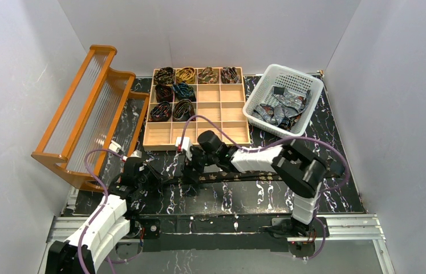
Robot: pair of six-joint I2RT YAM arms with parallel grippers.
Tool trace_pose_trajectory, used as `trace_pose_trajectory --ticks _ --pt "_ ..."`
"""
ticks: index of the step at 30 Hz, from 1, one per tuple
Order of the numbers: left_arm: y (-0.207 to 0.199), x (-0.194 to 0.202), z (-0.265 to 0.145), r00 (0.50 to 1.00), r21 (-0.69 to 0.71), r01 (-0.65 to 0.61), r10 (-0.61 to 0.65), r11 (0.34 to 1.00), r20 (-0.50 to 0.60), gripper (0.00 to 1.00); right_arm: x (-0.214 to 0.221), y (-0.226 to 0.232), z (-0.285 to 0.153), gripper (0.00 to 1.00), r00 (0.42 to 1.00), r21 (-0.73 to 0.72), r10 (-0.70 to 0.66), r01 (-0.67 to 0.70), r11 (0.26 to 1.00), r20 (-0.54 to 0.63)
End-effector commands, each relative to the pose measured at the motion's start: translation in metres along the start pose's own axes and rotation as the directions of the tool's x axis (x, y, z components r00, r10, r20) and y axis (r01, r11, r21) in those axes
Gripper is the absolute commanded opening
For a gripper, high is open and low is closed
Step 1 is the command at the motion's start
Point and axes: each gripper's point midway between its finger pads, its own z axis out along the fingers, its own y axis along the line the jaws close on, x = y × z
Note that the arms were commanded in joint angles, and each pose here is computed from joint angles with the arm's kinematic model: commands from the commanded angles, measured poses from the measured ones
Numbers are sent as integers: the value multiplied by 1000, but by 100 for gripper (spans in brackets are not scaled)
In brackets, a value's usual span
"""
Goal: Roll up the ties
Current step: Roll the tie at the center of the board.
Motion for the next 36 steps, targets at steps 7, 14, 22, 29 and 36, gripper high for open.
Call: trace_pose_trajectory --ticks 7,14,22,29,36 --pt "0 -12 -8 998 -52 -57 58 997 25 0 -57 -26 -66 99 743 112 637 -664 739 204" --pt "-3 -16 -9 997 -56 -73 75 996 31 0 -33 2 -23 10 412 -1 906 -910 414 93" --pt "-2 -16 -9 997 -59 -75 77 995 30 0 -26 17 23 1 405 87 914 -911 402 15" --pt "-1 -16 -8 997 -65 -75 77 995 30 0 -11 16 32 1 389 138 921 -912 387 -12" --pt "-2 -17 -8 996 -60 -78 80 995 33 0 23 14 39 1 336 265 939 -901 342 -70"
